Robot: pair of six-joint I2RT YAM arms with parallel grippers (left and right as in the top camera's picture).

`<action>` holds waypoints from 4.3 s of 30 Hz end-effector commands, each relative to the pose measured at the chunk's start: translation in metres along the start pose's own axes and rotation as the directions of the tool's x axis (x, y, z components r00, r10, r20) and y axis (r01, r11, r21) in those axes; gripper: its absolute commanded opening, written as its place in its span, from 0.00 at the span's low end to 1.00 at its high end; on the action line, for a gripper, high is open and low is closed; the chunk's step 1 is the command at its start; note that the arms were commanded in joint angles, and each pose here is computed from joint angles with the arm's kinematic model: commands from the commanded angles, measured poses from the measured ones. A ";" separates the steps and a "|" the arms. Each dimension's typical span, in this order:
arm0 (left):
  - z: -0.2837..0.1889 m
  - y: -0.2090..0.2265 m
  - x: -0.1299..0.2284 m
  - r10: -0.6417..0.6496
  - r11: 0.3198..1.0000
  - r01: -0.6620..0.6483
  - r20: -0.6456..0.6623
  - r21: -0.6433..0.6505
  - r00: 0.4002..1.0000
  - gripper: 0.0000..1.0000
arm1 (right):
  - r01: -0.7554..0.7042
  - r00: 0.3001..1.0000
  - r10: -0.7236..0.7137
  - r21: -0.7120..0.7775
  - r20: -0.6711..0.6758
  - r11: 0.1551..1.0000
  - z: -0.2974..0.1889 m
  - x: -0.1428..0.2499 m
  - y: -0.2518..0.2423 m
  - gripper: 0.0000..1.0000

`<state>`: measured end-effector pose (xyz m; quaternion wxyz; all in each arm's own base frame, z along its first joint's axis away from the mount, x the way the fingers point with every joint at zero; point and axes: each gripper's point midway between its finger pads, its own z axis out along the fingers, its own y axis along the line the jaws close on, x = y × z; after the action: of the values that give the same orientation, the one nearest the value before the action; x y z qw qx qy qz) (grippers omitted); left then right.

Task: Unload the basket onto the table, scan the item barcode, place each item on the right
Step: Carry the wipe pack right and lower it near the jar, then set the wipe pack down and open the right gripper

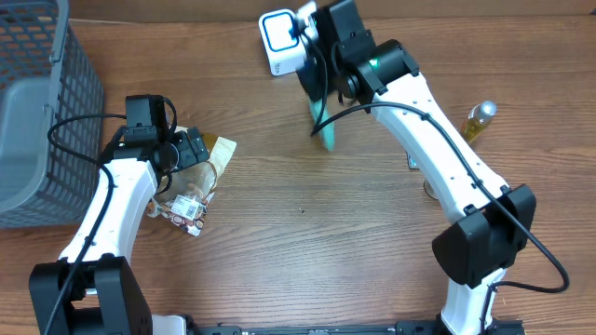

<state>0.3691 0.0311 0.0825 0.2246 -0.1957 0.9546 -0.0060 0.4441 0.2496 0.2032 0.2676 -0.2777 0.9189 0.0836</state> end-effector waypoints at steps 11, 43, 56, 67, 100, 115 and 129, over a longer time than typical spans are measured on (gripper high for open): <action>0.002 0.003 -0.001 0.019 1.000 -0.019 -0.002 -0.015 1.000 1.00 | -0.227 0.881 0.231 0.061 -0.412 0.972 0.027 0.119 0.003 0.28; 0.002 0.003 -0.001 0.019 1.000 -0.019 -0.002 -0.015 1.000 1.00 | -0.338 0.733 0.481 0.357 -0.481 0.871 0.053 0.203 -0.024 0.12; 0.002 0.003 -0.001 0.019 1.000 -0.019 -0.002 -0.015 1.000 1.00 | -0.335 0.696 0.500 0.384 -0.515 0.861 0.043 0.214 -0.030 0.13; 0.002 0.003 -0.001 0.019 1.000 -0.019 -0.002 -0.015 1.000 1.00 | -0.339 0.653 0.549 0.447 -0.522 0.828 0.032 0.228 -0.055 0.14; 0.002 0.003 -0.001 0.019 1.000 -0.019 -0.002 -0.015 1.000 0.99 | -0.512 0.750 0.549 0.202 -0.369 0.835 0.075 0.166 -0.031 0.37; 0.002 0.003 -0.001 0.019 1.000 -0.019 -0.002 -0.015 1.000 1.00 | -0.499 0.702 0.551 0.241 -0.452 0.833 0.063 0.188 -0.026 0.17; 0.002 0.003 -0.001 0.019 1.000 -0.019 -0.002 -0.015 1.000 1.00 | -0.506 0.651 0.586 0.299 -0.482 0.809 0.055 0.201 -0.026 0.04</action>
<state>0.3691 0.0311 0.0825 0.2246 -0.1950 0.9547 -0.0058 0.3433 0.1526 0.0488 -0.0286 0.0075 0.9993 0.0232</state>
